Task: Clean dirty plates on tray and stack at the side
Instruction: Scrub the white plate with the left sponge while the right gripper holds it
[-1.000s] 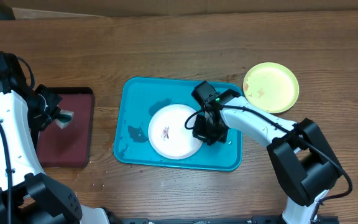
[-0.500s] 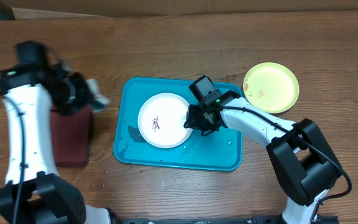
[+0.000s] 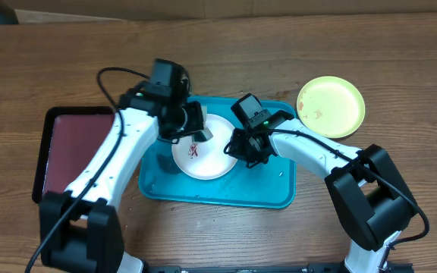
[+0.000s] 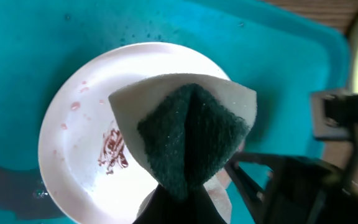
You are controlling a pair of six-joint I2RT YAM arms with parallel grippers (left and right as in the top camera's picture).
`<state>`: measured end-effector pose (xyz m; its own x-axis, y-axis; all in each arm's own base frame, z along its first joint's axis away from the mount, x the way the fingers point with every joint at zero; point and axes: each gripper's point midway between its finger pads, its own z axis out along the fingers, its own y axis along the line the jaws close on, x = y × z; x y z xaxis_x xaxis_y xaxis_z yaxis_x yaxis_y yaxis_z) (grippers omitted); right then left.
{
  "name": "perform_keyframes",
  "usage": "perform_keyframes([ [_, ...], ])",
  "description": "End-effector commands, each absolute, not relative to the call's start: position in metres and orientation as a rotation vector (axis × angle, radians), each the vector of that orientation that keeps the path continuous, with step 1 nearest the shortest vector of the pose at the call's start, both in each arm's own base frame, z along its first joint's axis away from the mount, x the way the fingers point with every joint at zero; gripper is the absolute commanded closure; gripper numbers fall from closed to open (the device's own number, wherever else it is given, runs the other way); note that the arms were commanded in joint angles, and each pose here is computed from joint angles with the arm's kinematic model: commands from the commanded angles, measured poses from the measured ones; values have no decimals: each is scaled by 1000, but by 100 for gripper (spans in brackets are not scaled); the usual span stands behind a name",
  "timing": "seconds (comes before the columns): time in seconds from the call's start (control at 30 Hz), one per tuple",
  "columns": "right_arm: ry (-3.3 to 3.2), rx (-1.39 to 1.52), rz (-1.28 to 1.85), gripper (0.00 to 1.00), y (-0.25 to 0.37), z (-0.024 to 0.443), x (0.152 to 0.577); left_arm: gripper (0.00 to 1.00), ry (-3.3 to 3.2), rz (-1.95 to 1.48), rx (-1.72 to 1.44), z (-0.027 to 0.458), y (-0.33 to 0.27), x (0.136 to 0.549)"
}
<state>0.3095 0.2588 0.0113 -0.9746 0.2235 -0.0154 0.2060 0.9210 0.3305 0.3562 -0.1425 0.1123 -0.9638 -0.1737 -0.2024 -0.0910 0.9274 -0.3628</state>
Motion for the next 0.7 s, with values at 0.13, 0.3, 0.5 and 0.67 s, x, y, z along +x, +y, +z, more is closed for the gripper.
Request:
perform_keyframes([
  [0.13,3027,380,497,96,256,10,309,96,2975,-376,-343,60,-134,353],
  [0.3,3012,373,512,96,259,11,312,96,3050,-519,-231,38,-154,347],
  [0.5,3007,375,497,96,257,10,313,96,3060,-532,-163,26,-156,349],
  [0.67,3007,375,498,96,257,10,313,96,3130,-449,-192,-1,-148,344],
])
